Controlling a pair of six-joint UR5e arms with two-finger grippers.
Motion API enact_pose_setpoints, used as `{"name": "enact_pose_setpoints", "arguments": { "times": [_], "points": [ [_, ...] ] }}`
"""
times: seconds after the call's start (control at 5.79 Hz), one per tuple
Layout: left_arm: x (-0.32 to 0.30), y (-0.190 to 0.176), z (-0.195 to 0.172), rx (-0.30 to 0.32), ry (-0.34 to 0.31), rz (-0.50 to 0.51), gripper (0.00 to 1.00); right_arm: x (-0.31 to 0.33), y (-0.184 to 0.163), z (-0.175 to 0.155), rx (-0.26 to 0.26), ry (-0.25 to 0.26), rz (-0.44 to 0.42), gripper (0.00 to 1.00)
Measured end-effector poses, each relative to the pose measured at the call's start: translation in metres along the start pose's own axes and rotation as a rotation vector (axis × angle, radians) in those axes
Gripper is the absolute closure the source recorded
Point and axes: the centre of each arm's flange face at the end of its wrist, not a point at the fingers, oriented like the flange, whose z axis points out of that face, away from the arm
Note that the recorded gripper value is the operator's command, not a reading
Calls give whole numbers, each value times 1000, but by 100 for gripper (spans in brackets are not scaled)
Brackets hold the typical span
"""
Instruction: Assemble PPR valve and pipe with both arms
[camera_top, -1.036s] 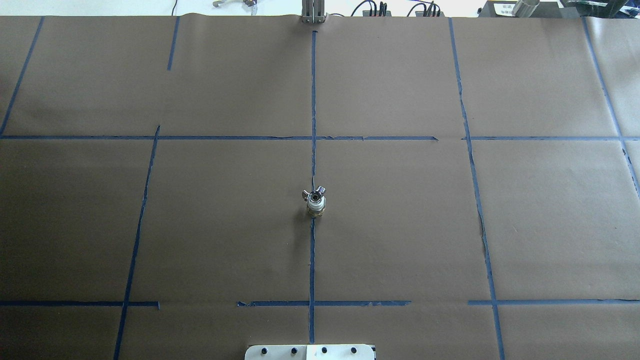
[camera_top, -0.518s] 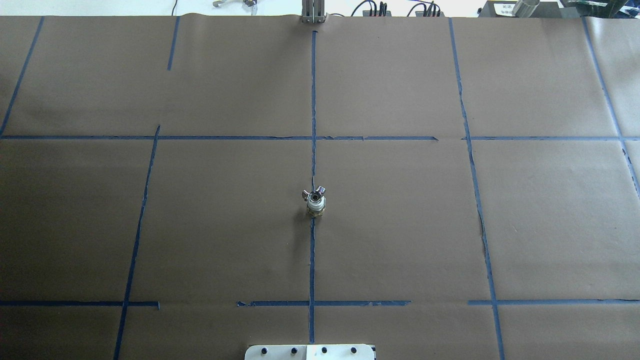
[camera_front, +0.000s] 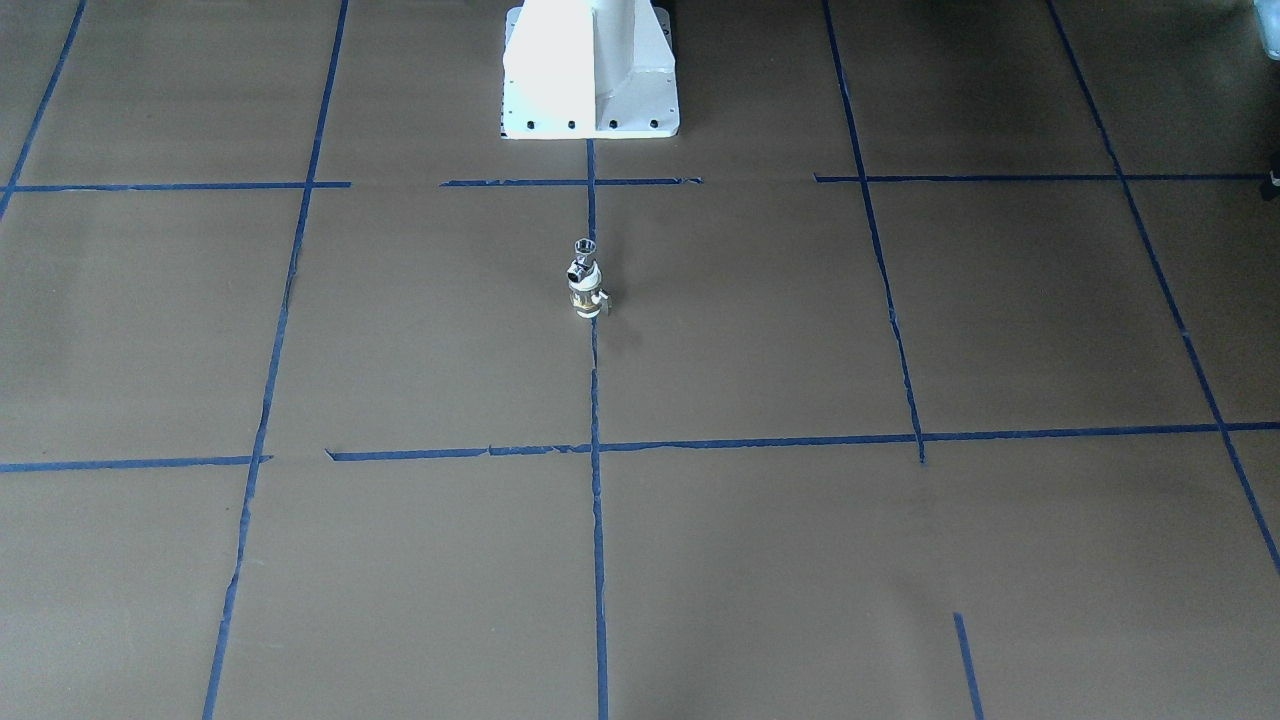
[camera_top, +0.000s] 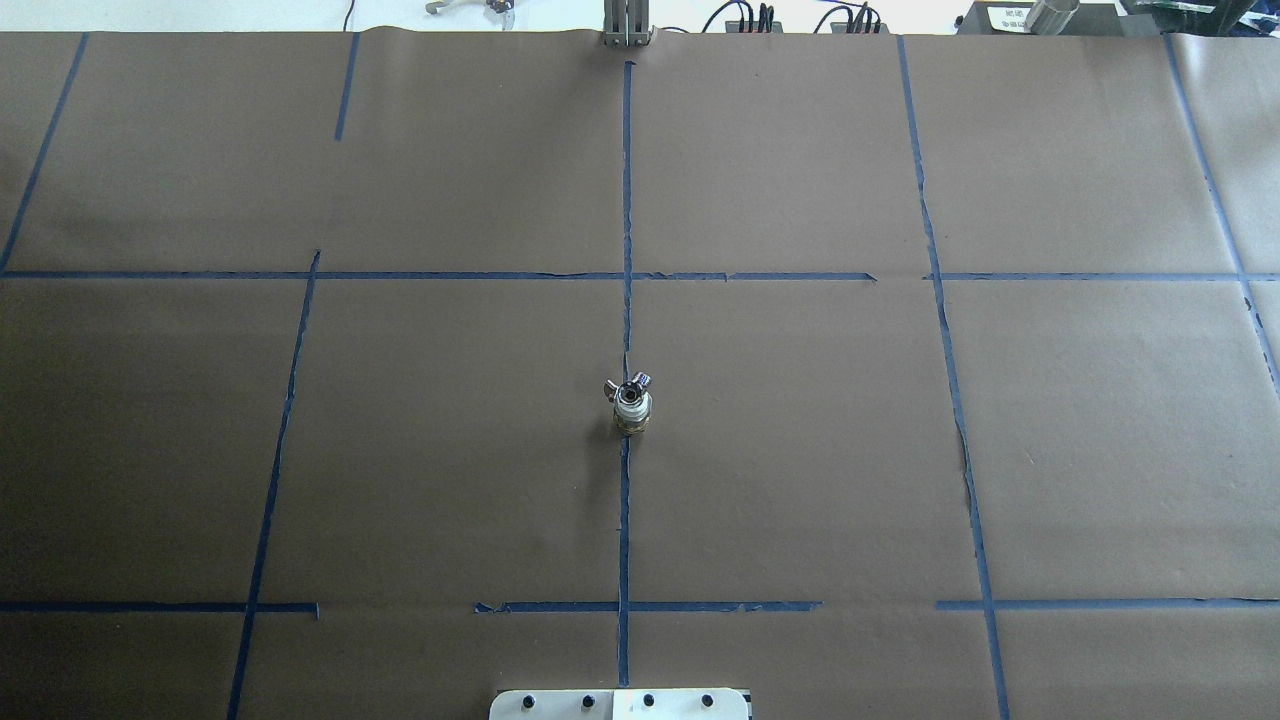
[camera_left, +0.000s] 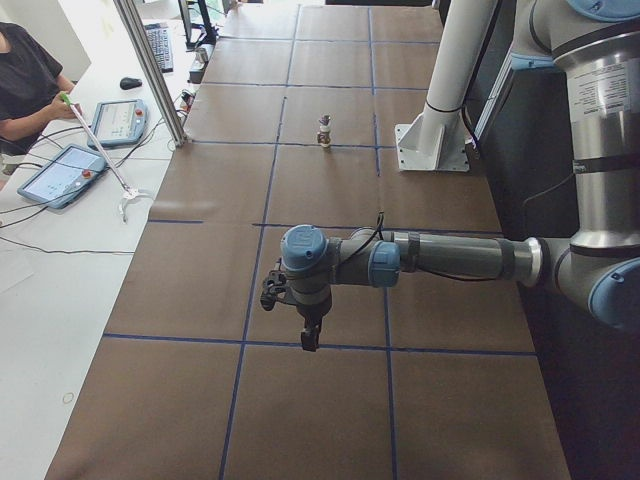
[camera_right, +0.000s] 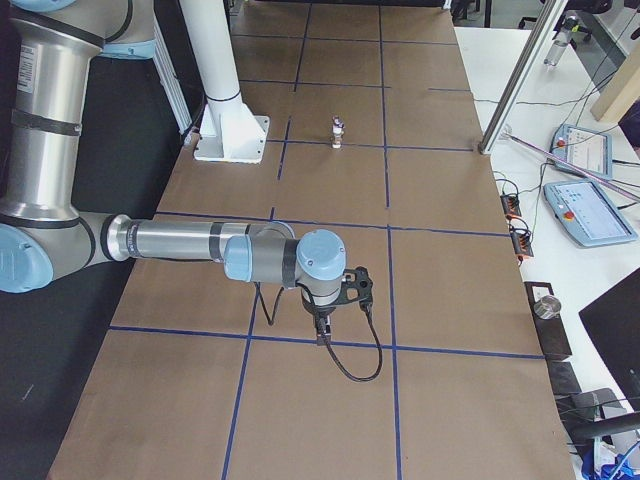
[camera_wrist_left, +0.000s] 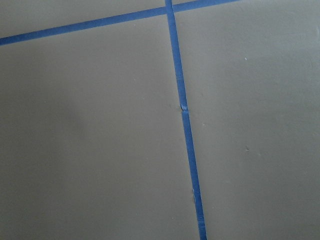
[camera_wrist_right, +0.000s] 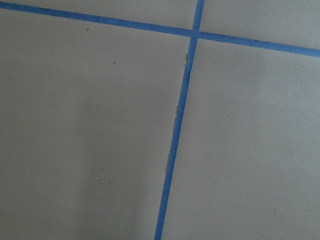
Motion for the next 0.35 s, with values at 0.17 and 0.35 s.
{"name": "enact_pose_setpoints", "arguments": {
  "times": [0.17,0.35],
  "points": [
    [0,0,0,-1,0,0,0,0,0,0,2,1,-3,0],
    [0,0,0,-1,0,0,0,1,0,1,2,3,-3,0]
  ]
}}
